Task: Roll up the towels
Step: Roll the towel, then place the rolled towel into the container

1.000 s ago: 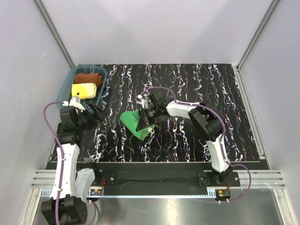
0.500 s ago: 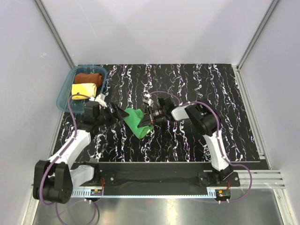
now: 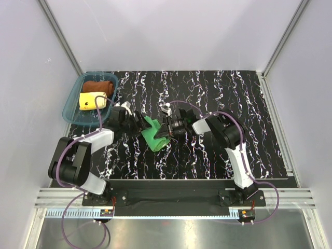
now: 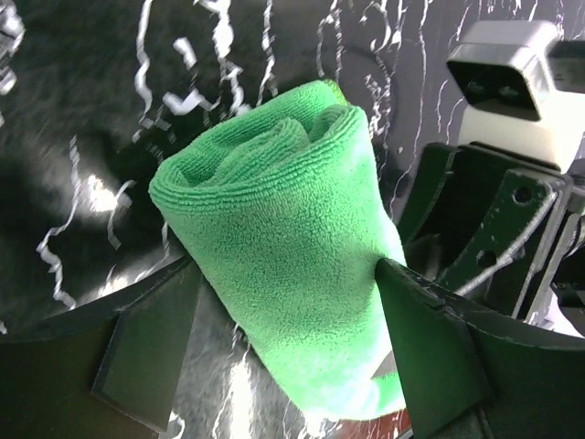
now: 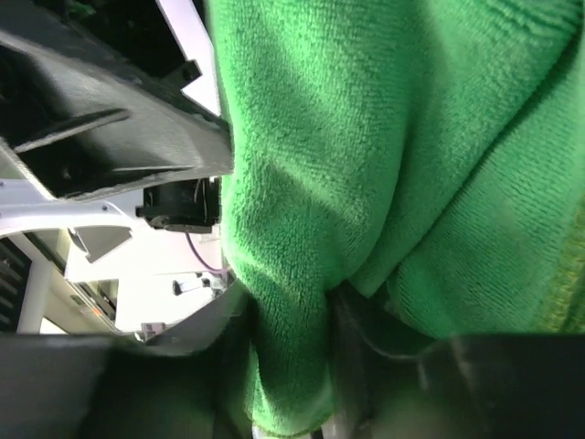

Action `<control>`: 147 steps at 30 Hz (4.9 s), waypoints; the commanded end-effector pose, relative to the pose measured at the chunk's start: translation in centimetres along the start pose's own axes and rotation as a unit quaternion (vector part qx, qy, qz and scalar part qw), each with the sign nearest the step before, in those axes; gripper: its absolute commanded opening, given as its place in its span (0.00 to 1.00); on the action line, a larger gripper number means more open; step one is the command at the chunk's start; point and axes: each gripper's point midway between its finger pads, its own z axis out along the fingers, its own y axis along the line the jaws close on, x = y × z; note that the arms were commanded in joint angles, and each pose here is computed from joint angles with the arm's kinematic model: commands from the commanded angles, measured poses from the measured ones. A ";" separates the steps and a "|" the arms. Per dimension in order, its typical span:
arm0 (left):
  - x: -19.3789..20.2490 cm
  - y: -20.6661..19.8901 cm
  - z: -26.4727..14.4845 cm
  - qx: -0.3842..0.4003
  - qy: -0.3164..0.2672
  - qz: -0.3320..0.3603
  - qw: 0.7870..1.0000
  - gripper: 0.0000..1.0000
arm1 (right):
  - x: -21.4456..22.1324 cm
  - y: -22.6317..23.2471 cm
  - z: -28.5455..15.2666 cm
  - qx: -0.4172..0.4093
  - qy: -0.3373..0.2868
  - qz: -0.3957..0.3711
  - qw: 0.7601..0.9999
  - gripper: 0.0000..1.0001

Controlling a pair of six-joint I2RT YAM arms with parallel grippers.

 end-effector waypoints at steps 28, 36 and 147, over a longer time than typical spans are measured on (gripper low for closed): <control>-2.1 -5.5 6.4 -0.088 0.017 0.120 0.989 0.84 | -1.8 6.7 -7.8 0.261 -0.099 -0.149 0.949 0.36; -1.7 -6.9 7.1 -0.083 0.028 0.123 0.989 0.85 | -2.7 3.7 -4.5 0.218 -0.095 -0.145 0.960 0.34; -2.3 -8.1 8.1 0.158 -0.107 0.000 0.981 0.93 | -15.1 1.1 -11.8 0.112 -0.143 -0.009 0.983 0.26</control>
